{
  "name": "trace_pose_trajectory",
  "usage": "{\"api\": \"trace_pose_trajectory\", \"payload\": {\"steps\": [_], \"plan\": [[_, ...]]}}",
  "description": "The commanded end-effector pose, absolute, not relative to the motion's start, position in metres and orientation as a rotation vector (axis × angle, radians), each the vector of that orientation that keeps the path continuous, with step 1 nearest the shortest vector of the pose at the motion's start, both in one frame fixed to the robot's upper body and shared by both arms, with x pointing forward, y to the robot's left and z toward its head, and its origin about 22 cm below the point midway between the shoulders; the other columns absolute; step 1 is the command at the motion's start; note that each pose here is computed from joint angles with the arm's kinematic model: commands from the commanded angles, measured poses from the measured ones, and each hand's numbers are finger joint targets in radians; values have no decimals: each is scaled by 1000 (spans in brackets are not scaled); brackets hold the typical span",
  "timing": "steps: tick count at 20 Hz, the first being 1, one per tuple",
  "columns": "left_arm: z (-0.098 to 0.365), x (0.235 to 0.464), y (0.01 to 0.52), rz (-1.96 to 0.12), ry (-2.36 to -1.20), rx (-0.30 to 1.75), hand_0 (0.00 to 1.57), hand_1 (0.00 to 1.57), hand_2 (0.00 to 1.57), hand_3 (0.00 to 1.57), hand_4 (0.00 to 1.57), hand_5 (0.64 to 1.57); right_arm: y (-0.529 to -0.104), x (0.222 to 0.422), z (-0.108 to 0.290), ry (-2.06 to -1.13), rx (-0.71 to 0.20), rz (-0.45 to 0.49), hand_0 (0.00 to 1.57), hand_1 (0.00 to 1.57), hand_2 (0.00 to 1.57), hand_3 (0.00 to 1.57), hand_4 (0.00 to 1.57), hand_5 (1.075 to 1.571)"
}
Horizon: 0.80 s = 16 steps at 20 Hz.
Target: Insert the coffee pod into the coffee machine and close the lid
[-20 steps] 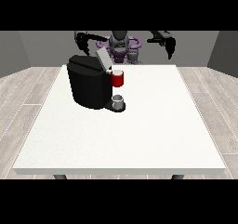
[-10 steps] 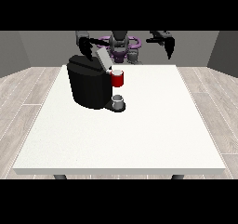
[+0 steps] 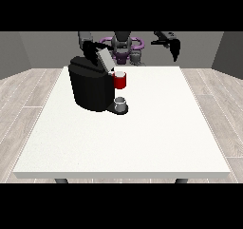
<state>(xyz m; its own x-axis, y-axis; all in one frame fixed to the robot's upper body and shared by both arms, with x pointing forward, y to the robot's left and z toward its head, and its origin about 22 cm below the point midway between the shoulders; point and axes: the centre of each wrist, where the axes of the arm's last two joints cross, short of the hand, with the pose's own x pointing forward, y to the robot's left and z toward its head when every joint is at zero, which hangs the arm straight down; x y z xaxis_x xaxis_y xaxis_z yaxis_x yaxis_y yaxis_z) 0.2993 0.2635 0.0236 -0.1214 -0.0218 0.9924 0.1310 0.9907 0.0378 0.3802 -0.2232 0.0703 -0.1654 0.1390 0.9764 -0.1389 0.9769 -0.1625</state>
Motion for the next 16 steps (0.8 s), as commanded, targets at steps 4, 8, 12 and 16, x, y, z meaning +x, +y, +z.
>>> {"api": "trace_pose_trajectory", "payload": {"steps": [4, 8, 12, 16], "plan": [[24, 301, 281, -119, -1698, -63, 0, 0, 0, 0, 0, 1571, -198, 384, 67, -1735, 33, 317, 0, 0, 0, 0, 0, 1571], [32, 312, 274, -135, -1740, -38, 0, 0, 0, 0, 0, 1571, -199, 400, 94, -1754, 1, 311, 0, 0, 0, 0, 0, 1571], [17, 303, 283, -86, -1696, -31, 0, 0, 0, 0, 24, 1571, -183, 392, 79, -1731, 29, 341, 0, 0, 0, 0, 77, 1571], [30, 305, 284, -107, -1663, -42, 0, 0, 0, 0, 192, 1571, -189, 401, 88, -1687, 26, 367, 0, 0, 0, 0, 214, 1571]]}}
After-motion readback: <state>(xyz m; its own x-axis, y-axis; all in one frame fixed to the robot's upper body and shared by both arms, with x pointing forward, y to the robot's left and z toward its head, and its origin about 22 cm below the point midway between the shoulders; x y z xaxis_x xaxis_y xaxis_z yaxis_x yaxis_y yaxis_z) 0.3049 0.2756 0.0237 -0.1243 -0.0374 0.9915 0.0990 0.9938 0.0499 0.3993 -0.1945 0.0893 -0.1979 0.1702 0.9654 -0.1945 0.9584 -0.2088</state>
